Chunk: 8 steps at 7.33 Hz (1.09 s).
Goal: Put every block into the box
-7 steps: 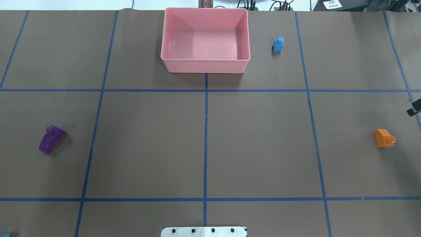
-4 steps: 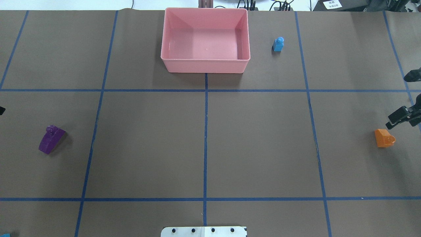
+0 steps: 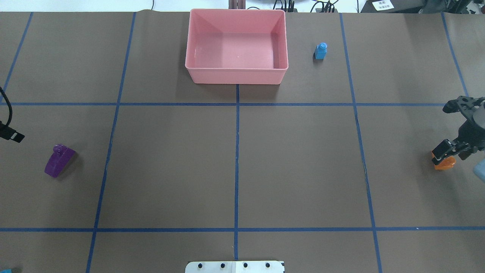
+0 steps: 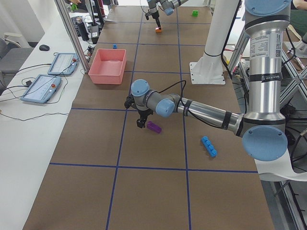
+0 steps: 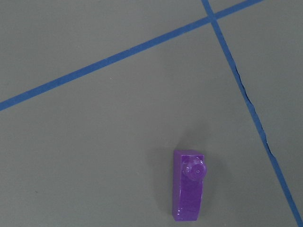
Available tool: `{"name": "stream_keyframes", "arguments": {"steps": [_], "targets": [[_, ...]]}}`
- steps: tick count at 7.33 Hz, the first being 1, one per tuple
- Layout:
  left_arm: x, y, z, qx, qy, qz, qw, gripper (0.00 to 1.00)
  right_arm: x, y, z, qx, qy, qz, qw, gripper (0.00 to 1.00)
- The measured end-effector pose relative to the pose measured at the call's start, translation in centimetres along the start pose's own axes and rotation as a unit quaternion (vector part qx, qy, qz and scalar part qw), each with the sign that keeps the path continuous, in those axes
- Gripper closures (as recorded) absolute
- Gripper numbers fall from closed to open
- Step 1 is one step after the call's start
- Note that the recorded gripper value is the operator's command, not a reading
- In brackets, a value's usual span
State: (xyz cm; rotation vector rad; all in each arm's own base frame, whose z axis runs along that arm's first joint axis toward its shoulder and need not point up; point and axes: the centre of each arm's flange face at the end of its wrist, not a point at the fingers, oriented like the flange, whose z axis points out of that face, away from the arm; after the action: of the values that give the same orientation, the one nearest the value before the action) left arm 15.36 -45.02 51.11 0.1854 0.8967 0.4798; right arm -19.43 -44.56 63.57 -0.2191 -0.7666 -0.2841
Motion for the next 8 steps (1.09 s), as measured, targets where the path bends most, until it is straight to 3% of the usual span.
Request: {"name": "stream_keyframes", "arguments": {"steps": [2,3,6,8], "targets": [[2.4,0.0,2.9,-0.017,-0.013,0.036,0.9991,0.0,-1.8,-0.9,-1.0,0.011,0.0,0.002,0.9999,1.0],[3.6,0.2,5.1,-0.032,-0.029,0.055,0.9976,0.0,-4.0,-1.3,-3.0,0.031,-0.007,0.011,0.9994,1.0],[5.0,0.4,9.9,-0.067,-0.052,0.08,0.9932,0.0,-15.8,-6.9,-12.5,0.11,-0.056,0.074,0.9896,1.0],[5.1,-0.7,10.9,-0.07,-0.053,0.083,0.9927,0.02,-23.3,-12.3,-17.5,0.135,-0.079,0.085,0.984,1.0]]}}
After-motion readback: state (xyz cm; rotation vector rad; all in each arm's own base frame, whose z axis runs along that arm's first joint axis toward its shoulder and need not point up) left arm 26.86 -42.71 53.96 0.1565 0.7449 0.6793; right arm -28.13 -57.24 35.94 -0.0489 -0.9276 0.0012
